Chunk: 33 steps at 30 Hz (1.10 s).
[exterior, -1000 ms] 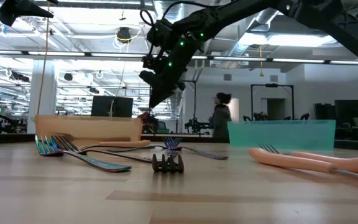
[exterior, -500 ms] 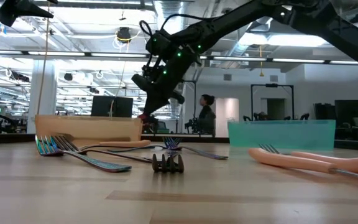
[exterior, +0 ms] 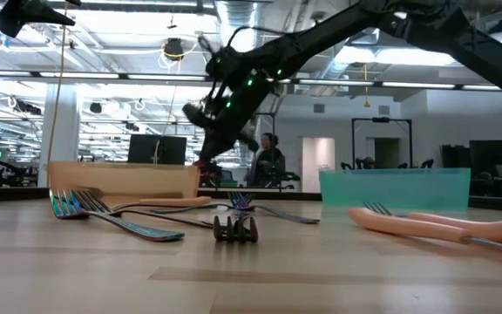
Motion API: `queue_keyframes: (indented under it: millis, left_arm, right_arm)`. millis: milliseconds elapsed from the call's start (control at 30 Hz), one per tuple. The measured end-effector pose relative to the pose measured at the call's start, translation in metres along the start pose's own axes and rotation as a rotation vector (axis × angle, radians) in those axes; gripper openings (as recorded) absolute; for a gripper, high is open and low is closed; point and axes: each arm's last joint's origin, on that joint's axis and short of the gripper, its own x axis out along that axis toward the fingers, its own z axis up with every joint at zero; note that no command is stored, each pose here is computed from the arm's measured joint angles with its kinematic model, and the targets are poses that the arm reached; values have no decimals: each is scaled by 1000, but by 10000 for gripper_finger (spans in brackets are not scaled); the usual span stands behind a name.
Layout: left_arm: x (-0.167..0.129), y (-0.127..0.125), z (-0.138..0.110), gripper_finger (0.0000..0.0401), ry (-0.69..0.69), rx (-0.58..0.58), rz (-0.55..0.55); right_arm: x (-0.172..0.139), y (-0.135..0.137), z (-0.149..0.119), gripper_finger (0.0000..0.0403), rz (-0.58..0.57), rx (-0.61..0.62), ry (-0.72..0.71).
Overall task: Sort silverware by color (type)
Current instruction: Adjust the orange bin
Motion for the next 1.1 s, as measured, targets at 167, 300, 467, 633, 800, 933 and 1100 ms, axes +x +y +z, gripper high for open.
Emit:
queue_keyframes:
  millis: [167, 300, 467, 633, 800, 933, 1100]
  left_arm:
    - [0, 0, 0, 197, 5, 0, -1]
    - [0, 0, -1, 197, 17, 7, -3]
    - [0, 0, 0, 197, 17, 8, -3]
    - [0, 0, 0, 197, 15, 15, -3]
    - [0, 0, 0, 197, 15, 0, -3]
    - [0, 0, -1, 197, 33, -1, -6]
    - [0, 0, -2, 197, 58, -1, -12]
  right_arm:
    - [2, 1, -2, 15, -37, 53, -10]
    - [1, -2, 2, 15, -60, 116, -45]
    - [3, -11, 6, 15, -72, 183, -48]
    - [3, -20, 11, 15, -75, 280, -68]
    - [3, -16, 8, 15, -16, 238, -15]
    - [-5, -10, 7, 15, 75, 201, 57]
    - [-21, 6, -12, 15, -8, 12, 198]
